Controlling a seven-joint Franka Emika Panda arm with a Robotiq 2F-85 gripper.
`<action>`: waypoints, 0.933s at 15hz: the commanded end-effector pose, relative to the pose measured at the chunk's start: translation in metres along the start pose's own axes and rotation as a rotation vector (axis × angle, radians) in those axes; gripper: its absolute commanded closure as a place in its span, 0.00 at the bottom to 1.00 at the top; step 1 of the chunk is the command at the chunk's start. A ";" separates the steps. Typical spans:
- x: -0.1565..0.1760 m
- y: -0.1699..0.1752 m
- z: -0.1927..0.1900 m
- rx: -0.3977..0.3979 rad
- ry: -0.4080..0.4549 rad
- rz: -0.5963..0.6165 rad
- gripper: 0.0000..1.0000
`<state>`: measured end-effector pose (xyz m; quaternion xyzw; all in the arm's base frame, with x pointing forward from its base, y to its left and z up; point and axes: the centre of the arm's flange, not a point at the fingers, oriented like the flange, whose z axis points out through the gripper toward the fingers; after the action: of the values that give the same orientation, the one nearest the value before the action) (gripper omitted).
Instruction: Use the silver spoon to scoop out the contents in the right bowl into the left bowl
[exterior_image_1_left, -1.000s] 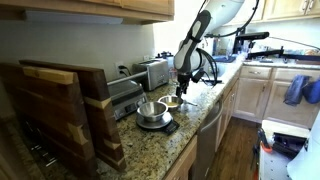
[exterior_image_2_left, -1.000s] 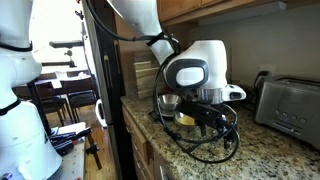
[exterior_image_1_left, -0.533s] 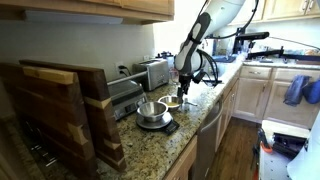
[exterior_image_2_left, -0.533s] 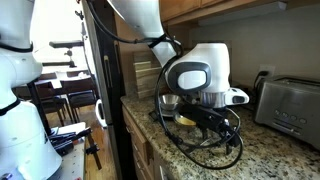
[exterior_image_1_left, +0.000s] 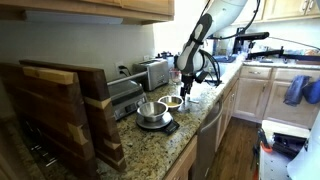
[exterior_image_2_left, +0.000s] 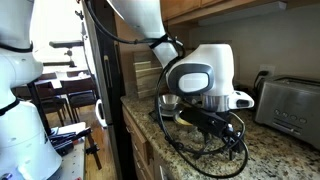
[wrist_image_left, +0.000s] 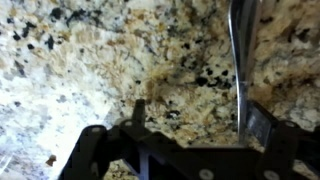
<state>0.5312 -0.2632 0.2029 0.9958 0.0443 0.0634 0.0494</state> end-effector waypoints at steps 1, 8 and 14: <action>-0.005 0.013 -0.005 -0.011 0.001 -0.002 0.00; -0.002 0.009 -0.020 0.061 0.006 -0.124 0.00; 0.002 -0.001 -0.018 0.108 -0.053 -0.302 0.00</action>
<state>0.5349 -0.2581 0.2111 0.9861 0.1612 0.0393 0.0085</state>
